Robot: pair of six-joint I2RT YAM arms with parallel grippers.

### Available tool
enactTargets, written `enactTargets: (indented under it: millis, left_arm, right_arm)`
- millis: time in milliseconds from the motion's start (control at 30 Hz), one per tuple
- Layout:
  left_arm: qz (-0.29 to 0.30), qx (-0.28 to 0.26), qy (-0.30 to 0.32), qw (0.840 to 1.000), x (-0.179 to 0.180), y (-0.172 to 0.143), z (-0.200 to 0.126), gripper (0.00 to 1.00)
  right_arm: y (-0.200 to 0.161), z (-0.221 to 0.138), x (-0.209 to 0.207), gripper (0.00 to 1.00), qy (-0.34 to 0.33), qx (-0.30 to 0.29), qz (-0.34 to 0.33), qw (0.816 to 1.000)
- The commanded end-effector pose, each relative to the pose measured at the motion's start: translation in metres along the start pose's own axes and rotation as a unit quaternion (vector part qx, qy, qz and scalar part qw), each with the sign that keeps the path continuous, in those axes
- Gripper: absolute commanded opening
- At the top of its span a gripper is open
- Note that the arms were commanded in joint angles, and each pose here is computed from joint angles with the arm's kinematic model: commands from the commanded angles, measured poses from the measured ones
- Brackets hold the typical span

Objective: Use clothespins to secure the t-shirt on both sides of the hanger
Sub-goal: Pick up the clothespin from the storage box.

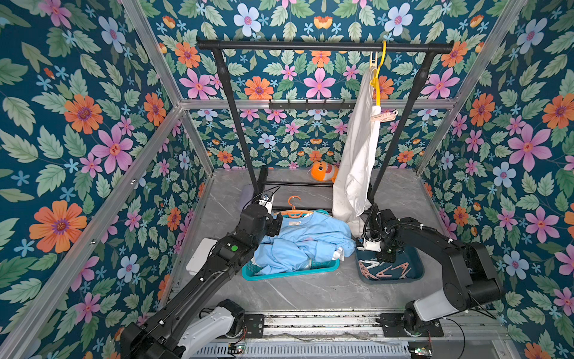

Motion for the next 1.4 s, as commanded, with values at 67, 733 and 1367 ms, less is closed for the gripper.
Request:
enactTargets:
  millis: [67,733,1367]
  left_arm:
    - [-0.005,-0.009,-0.001,1.000,0.000,0.002,0.000,0.81]
    - [-0.015,-0.022,-0.006,1.000,0.001,0.009,-0.006,0.81]
    - [-0.021,-0.099,-0.065,0.993,-0.003,0.034,-0.025,0.80]
  right_arm:
    - [-0.007,0.006,0.002,0.24,-0.005,0.030,-0.008,1.000]
    - [-0.014,0.002,0.008,0.10,-0.054,0.032,0.007,0.998]
    - [-0.002,-0.110,0.008,0.03,-0.210,-0.190,0.158,0.946]
Point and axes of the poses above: each gripper's point midway between its finger pads, its own z axis out along the fingers, its own x axis along the line the jaws close on, y = z × x, the point moved 8 cm from there along -z, back along the fingers, and after that the axes turned 7 degrees about z, right-handed, at the moved point
